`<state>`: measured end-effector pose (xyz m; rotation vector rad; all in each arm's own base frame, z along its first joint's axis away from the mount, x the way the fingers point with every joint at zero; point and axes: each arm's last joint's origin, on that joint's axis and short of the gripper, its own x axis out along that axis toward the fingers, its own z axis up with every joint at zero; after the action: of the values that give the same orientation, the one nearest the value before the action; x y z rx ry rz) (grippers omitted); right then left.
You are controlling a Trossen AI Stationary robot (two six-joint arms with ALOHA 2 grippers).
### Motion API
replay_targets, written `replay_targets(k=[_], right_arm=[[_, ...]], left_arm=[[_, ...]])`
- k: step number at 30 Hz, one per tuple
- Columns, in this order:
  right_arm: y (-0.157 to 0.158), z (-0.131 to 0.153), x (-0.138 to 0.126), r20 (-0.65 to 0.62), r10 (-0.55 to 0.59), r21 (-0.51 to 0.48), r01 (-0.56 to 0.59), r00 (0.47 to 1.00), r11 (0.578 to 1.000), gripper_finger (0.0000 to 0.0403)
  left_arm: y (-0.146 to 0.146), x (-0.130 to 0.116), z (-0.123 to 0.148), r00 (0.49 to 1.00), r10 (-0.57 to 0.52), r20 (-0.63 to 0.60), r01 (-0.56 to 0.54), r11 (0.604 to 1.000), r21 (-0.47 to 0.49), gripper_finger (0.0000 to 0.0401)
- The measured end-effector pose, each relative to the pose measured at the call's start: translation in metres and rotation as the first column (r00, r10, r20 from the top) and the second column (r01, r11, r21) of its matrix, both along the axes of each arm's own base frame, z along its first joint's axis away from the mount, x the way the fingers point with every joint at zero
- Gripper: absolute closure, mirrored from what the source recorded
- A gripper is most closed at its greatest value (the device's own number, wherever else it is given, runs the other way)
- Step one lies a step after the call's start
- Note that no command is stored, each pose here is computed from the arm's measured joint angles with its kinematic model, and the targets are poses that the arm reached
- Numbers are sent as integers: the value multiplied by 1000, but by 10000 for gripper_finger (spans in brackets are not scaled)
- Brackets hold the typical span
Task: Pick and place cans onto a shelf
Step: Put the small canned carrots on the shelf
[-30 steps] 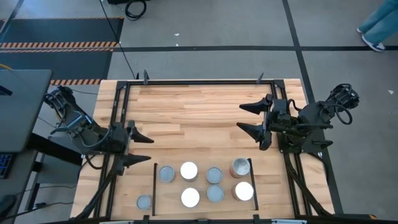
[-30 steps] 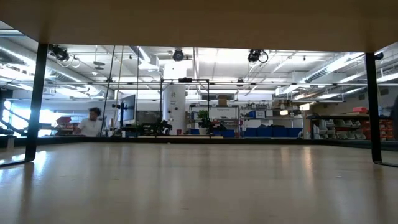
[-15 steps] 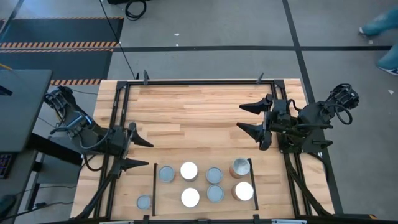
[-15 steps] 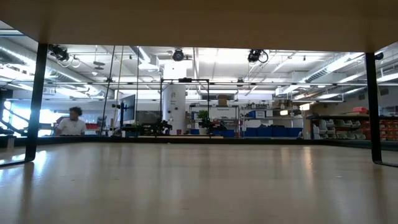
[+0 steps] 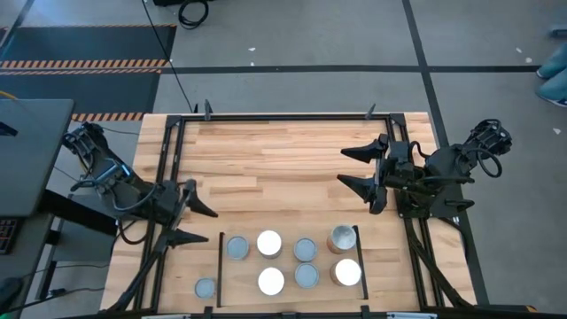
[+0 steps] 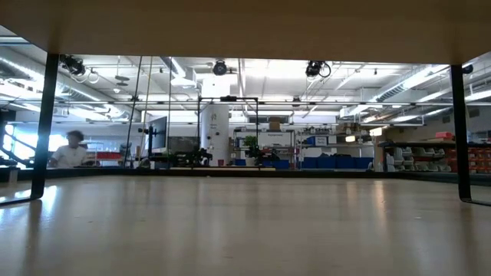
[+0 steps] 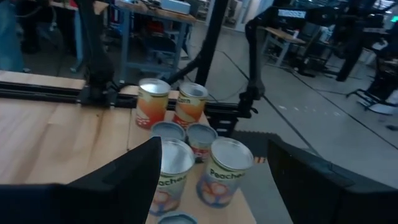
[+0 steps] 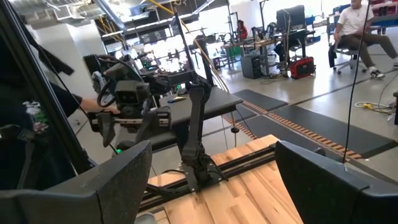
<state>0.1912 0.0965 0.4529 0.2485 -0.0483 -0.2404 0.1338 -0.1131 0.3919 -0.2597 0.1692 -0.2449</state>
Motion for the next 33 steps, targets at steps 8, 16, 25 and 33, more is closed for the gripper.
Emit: replay_targets(k=[8,16,25,33], right_arm=[[0,0,0,0,0,0,0,1000,1000,55],[0,0,0,0,0,0,0,1000,1000,55],[0,0,0,-1,0,-1,0,1000,1000,55],[0,0,0,-1,0,-1,0,1000,1000,55]], left_arm=[[-2,-1,0,998,-58,-6,58,998,-6,108],[-2,0,0,998,-57,-4,57,998,-8,108],[-3,-1,0,996,-92,-22,90,994,-60,108],[-3,-1,0,996,-91,-23,90,994,-63,108]])
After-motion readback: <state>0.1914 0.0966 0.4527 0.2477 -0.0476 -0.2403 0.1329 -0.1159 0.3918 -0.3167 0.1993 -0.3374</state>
